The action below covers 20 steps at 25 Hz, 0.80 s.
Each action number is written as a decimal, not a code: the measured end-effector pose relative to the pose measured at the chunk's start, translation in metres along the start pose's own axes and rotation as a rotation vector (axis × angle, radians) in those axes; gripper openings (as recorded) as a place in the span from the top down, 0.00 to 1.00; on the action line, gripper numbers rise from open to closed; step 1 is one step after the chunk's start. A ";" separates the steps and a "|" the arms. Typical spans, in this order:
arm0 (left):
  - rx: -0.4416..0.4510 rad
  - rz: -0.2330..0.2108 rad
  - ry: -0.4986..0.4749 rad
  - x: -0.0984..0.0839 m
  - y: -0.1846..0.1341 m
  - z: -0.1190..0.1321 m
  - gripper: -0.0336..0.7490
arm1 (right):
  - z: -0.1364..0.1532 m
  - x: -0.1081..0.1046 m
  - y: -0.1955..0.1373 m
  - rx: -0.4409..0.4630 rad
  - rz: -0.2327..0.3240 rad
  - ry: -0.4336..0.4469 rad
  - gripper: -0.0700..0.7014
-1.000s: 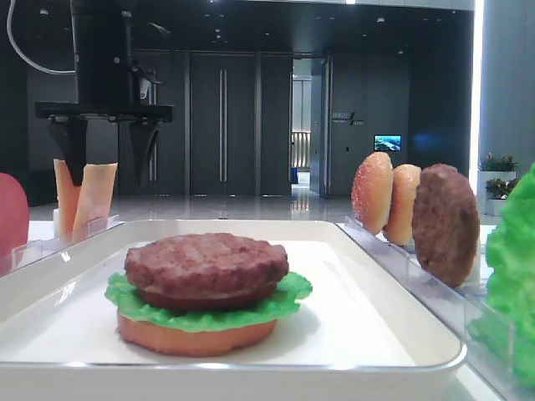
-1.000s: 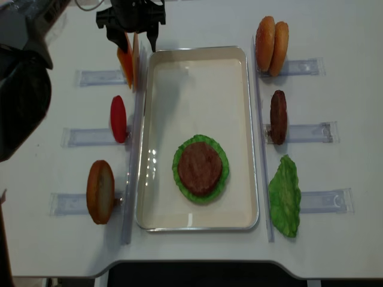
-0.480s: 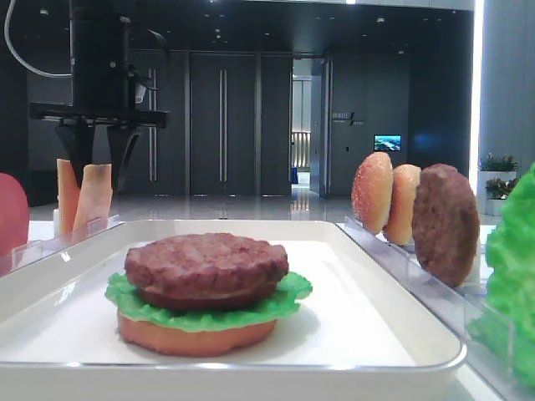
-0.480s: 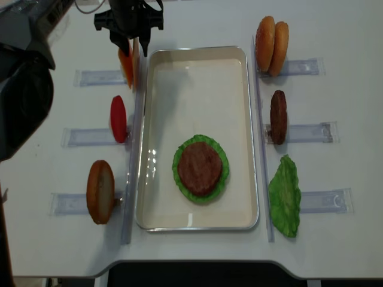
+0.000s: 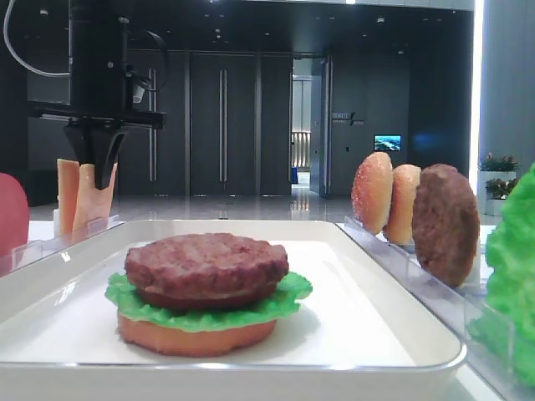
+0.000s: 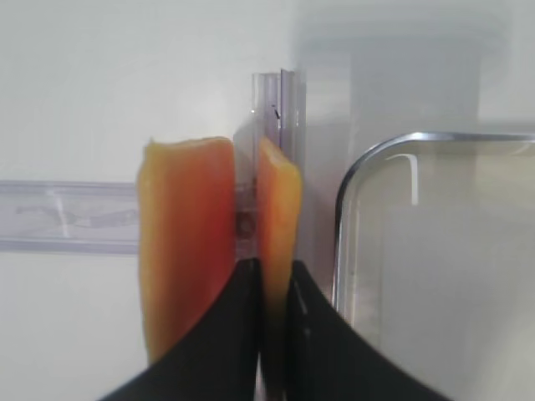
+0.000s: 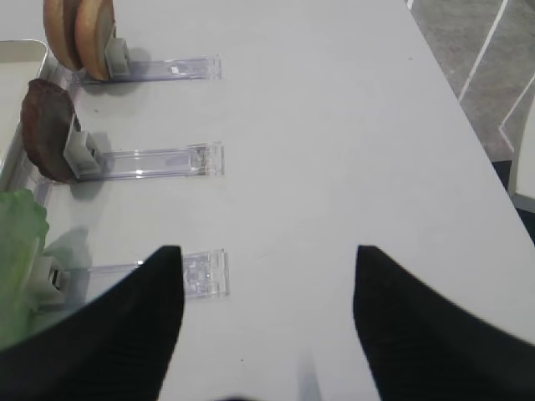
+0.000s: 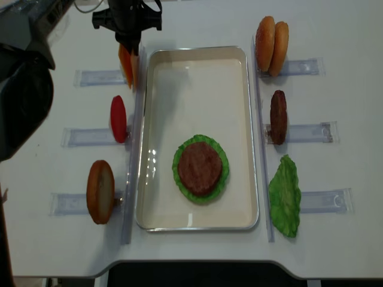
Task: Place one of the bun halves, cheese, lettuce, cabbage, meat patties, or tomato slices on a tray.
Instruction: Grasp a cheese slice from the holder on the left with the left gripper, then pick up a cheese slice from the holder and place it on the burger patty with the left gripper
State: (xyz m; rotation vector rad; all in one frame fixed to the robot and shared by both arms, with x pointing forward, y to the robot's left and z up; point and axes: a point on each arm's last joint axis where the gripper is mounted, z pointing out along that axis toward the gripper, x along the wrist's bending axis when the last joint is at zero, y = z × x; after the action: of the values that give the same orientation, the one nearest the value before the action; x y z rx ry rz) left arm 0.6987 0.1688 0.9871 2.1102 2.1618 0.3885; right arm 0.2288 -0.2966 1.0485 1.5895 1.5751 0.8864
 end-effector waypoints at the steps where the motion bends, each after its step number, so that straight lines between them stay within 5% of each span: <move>1: 0.000 0.002 0.000 0.000 0.000 0.000 0.91 | 0.000 0.000 0.000 0.000 0.000 0.000 0.36; 12: 0.008 0.009 -0.031 -0.001 -0.001 -0.002 0.91 | 0.000 0.000 0.000 0.000 0.000 0.000 0.36; 20: -0.030 0.002 -0.101 0.002 -0.001 -0.033 0.91 | 0.000 0.000 0.000 0.000 0.000 0.000 0.36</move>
State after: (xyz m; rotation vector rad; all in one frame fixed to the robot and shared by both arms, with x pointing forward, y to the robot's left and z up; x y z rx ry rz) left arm 0.6898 0.1671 1.0187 2.0693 2.0860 0.3052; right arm 0.2288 -0.2966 1.0485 1.5895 1.5751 0.8864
